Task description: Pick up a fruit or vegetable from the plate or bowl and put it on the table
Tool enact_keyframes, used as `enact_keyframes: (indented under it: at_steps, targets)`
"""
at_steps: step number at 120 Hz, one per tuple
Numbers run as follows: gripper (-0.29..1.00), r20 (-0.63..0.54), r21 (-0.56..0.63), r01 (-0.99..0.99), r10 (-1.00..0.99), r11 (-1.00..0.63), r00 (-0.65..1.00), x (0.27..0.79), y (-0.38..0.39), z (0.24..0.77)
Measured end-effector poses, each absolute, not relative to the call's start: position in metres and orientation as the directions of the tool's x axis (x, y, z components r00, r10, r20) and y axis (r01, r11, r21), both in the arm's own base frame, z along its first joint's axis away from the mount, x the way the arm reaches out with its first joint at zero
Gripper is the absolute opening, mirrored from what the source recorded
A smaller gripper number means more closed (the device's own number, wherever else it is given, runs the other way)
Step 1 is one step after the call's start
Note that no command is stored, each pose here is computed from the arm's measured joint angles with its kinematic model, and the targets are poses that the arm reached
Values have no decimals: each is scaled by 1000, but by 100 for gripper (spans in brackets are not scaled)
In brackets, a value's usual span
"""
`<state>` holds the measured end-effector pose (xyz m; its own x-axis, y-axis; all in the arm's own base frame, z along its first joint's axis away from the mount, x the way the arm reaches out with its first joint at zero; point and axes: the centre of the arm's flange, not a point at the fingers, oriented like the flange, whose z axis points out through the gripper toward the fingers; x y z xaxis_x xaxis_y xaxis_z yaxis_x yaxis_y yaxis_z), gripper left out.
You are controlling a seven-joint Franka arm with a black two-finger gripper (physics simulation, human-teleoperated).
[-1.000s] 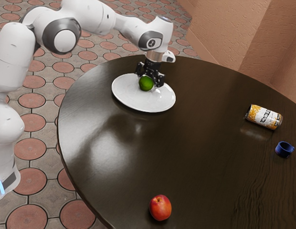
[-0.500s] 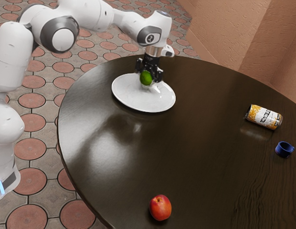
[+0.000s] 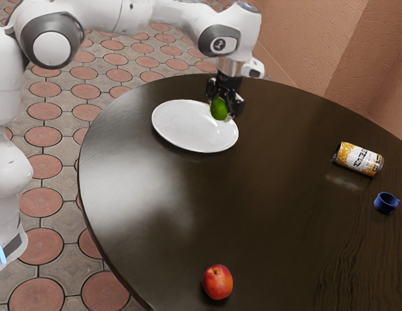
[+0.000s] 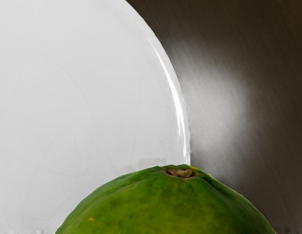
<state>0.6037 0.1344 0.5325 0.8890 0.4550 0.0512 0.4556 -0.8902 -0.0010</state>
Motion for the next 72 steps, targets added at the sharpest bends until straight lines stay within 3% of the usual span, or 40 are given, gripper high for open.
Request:
enact_keyframes:
  at_steps: [34,48,58,72]
  targets:
    - [38,48,-14,152,152,-988,987,605,-70,542]
    - [38,45,-21,127,126,-992,991,604,-93,538]
    - [53,53,-37,117,115,-992,992,604,-102,536]
    - [63,61,-46,124,121,-991,991,604,-105,535]
